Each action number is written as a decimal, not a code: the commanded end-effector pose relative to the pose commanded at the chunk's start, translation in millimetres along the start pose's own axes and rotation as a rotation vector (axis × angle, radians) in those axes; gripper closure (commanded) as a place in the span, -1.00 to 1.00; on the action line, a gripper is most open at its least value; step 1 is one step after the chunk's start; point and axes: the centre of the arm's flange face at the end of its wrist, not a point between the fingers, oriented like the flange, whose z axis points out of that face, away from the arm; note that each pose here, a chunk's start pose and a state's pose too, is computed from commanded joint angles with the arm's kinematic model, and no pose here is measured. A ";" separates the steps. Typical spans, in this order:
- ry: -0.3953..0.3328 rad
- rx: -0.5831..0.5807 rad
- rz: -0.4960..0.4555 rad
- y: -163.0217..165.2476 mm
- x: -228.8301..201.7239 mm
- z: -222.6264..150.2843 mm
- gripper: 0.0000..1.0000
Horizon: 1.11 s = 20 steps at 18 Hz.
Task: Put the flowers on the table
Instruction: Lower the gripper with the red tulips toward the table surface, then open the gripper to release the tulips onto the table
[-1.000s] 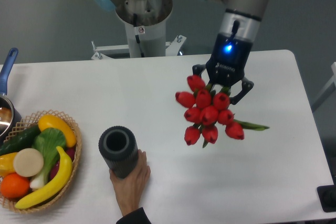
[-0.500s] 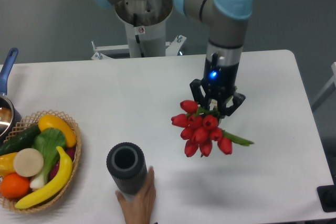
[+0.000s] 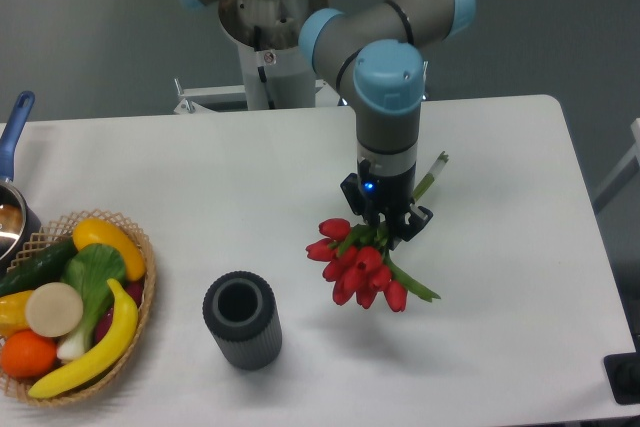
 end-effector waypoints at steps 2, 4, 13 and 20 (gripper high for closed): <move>0.016 -0.005 0.007 -3.2 2.8 10.3 0.20; 0.035 -0.013 0.006 -2.8 2.7 22.1 0.20; 0.072 -0.027 0.005 -1.8 3.3 44.9 0.18; 0.066 -0.018 0.011 -4.0 -0.6 47.7 -0.81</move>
